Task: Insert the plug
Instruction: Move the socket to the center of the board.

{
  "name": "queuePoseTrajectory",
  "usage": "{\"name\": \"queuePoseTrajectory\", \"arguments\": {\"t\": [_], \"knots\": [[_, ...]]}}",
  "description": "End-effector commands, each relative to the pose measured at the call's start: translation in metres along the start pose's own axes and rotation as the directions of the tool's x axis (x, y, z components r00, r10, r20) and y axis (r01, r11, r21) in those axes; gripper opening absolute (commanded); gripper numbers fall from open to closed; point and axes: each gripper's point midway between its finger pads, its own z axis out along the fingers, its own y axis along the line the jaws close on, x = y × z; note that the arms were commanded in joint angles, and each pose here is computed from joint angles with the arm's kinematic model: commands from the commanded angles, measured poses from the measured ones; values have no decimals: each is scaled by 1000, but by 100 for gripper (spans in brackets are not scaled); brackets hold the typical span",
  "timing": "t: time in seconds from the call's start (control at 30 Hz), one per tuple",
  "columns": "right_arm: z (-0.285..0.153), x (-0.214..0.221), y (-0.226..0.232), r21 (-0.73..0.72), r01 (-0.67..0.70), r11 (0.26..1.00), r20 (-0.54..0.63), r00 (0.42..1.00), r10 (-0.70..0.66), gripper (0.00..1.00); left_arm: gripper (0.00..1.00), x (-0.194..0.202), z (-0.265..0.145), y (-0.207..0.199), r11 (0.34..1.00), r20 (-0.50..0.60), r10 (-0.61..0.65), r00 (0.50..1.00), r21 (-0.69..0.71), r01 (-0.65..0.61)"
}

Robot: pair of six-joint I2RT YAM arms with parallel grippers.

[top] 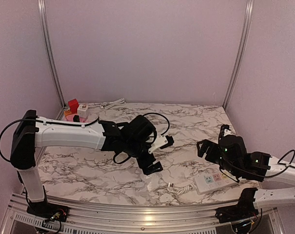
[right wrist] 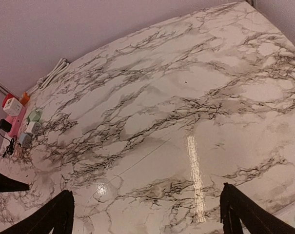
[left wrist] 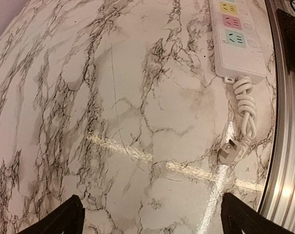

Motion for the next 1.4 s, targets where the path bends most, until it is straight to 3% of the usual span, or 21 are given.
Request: {"name": "queuePoseTrajectory", "arguments": {"t": [0.0, 0.27, 0.67, 0.8, 1.23, 1.37], "knots": [[-8, -12, -26, 76, -102, 992, 96, 991, 94, 99, 99, -30, 23, -38, 980, 46, 195, 980, 38, -196], [-21, -13, -61, 219, -143, 965, 127, 985, 117, 98, 99, -45, 72, -73, 965, 50, 244, 969, 85, -247], [-36, -19, -79, 204, -236, 950, 204, 959, 195, 98, 97, -30, 98, -135, 902, 69, 307, 949, 296, -313], [-35, -20, -78, 205, -231, 951, 202, 961, 189, 99, 93, -26, 111, -140, 901, 48, 316, 948, 297, -315], [-45, -27, -83, 172, -272, 947, 242, 943, 227, 99, 60, -4, 147, -136, 919, -48, 310, 949, 269, -287], [-45, -29, -81, 175, -266, 948, 243, 945, 220, 98, 44, -2, 149, -135, 923, -56, 303, 951, 265, -279]]}}
